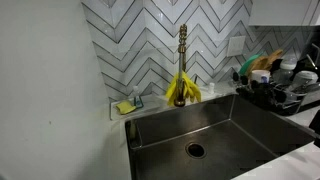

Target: Pour the water out of the silver cup into the sink

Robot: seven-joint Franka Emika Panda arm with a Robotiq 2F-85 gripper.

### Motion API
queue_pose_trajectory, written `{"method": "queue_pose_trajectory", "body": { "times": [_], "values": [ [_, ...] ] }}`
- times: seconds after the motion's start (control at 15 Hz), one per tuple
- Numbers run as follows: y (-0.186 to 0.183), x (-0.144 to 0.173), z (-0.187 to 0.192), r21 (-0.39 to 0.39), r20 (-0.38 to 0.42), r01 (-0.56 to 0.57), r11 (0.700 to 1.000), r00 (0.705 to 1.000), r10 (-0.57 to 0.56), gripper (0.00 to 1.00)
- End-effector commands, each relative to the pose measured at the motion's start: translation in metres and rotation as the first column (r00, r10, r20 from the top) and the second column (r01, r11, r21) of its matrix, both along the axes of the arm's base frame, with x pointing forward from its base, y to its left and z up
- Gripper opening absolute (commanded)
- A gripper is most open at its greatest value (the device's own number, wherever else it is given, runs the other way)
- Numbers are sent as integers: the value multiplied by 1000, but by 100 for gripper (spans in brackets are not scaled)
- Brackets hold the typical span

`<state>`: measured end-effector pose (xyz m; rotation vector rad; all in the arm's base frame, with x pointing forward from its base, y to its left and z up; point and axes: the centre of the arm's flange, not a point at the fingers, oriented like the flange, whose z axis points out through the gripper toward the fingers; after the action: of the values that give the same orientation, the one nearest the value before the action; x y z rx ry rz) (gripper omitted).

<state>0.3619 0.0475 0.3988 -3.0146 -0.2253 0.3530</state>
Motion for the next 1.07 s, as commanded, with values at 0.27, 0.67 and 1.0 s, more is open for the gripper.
{"method": "queue_pose_trajectory", "body": {
  "times": [0.27,0.67,1.0],
  "values": [
    [-6,-2,4,16,1,45,999,999,-45,100],
    [-66,-34,39,-128,159,144,981,980,-123,100],
    [-63,-15,44,-106,139,132,986,983,-116,100]
  ]
}}
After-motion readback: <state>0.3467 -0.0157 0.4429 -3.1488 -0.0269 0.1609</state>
